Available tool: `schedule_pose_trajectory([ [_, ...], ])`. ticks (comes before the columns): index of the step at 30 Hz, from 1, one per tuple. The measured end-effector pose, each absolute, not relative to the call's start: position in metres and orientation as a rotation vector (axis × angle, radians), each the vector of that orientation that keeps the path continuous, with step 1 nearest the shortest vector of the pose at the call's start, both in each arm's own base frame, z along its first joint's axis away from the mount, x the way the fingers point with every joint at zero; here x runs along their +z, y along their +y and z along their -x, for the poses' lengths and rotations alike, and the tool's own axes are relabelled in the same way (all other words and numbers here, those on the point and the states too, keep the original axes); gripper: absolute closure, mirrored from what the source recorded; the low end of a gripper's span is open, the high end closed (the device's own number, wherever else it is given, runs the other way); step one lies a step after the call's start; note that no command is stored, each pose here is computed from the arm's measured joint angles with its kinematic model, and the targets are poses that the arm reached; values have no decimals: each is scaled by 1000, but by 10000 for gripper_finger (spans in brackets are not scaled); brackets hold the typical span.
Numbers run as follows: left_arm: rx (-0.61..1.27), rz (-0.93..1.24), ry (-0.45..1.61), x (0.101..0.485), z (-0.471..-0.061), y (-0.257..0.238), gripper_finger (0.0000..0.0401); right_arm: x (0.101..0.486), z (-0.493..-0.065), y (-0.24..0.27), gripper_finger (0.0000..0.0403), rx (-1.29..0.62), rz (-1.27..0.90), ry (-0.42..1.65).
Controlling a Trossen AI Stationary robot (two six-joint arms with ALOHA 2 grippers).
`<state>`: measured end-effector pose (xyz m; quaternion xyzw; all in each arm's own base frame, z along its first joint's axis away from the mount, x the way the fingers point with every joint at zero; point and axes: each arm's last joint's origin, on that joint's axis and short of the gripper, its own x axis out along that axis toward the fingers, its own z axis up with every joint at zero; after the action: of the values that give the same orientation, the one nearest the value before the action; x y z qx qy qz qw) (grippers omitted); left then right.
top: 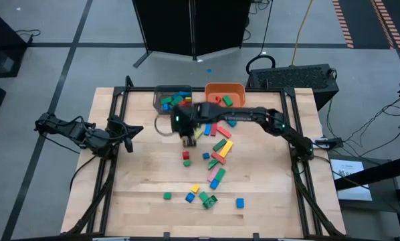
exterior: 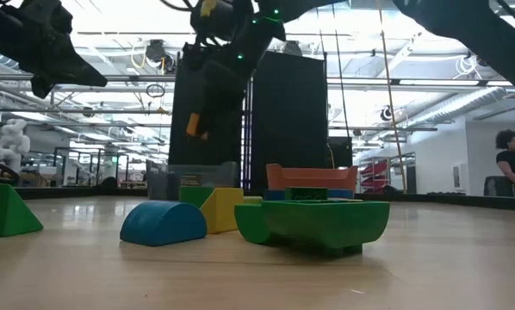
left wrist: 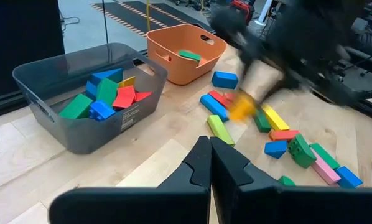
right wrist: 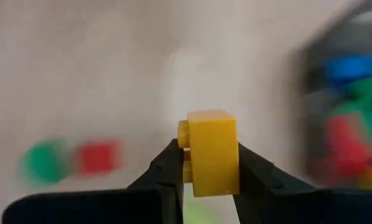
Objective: Sort blocks by size
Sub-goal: Put the small yellow game piece into the black bin, then put the small green block into the black bin
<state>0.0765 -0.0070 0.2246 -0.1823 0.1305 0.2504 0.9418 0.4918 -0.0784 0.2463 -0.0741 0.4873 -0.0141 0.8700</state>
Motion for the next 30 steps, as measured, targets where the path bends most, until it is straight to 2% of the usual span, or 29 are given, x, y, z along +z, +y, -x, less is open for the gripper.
schedule_pose_trajectory([
  [3,511,372,266,225,-77,-7,401,264,-496,-120,327,-189,114,862],
  [7,511,373,266,225,-76,-7,401,278,-491,-177,327,-389,-89,649],
  [11,511,375,265,225,-77,-7,401,276,-483,-215,327,-494,-223,569],
  [14,511,376,264,225,-77,-7,401,267,-481,-224,318,-499,-245,592],
  [22,520,373,259,225,-76,-7,401,253,-487,-222,233,-379,-220,625],
  [26,520,373,258,225,-76,-7,401,254,-487,-221,210,-356,-151,635],
  [30,520,373,259,225,-76,-7,401,259,-483,-217,196,-316,-199,646],
])
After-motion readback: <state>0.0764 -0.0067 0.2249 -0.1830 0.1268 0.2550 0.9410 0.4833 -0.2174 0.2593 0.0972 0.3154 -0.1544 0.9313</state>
